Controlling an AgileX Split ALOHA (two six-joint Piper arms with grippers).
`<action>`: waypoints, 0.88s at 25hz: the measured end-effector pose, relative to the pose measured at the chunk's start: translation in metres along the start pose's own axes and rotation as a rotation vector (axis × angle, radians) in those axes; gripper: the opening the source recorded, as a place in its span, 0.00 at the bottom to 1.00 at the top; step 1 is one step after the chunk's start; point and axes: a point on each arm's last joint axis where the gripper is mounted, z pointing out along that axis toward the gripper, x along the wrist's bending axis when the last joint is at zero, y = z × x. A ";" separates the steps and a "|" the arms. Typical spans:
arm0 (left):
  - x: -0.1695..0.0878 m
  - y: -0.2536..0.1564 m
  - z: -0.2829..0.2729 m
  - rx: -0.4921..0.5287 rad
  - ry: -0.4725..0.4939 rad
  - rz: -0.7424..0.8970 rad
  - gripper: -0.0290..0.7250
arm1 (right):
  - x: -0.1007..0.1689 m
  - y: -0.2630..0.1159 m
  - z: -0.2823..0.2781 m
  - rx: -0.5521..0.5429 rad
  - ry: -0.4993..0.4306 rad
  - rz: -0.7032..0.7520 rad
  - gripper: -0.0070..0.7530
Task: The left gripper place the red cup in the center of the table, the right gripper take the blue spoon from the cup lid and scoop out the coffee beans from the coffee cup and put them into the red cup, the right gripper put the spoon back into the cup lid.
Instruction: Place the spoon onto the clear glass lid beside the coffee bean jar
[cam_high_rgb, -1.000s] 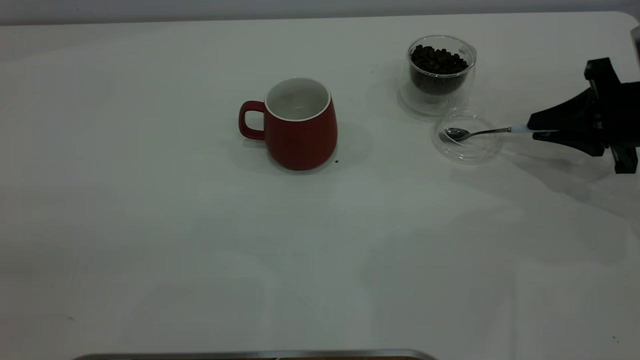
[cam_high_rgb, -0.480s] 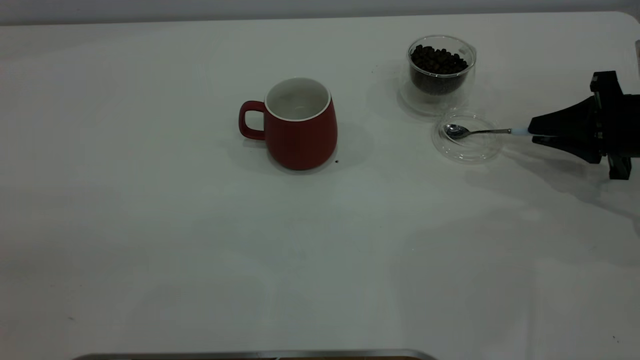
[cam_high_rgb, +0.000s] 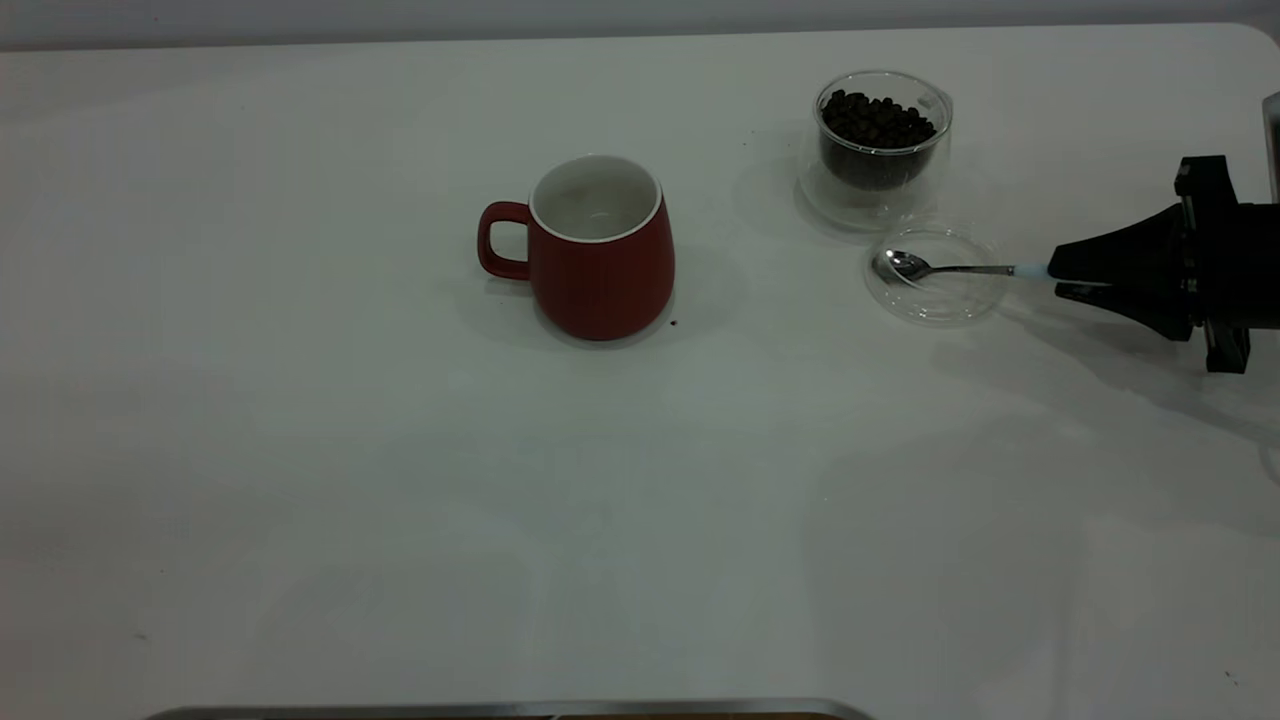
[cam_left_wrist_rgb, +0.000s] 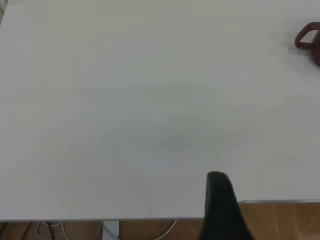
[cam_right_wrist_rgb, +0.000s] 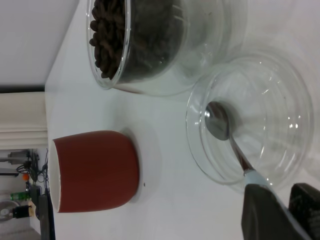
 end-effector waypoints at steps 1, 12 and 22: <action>0.000 0.000 0.000 0.000 0.000 0.000 0.75 | 0.000 0.000 0.000 0.000 -0.002 0.000 0.24; 0.000 0.000 0.000 0.000 0.000 0.000 0.75 | -0.001 0.000 0.000 0.000 -0.011 0.084 0.58; 0.000 0.000 0.000 0.000 0.000 0.000 0.75 | -0.005 -0.001 -0.006 0.058 -0.166 0.196 0.74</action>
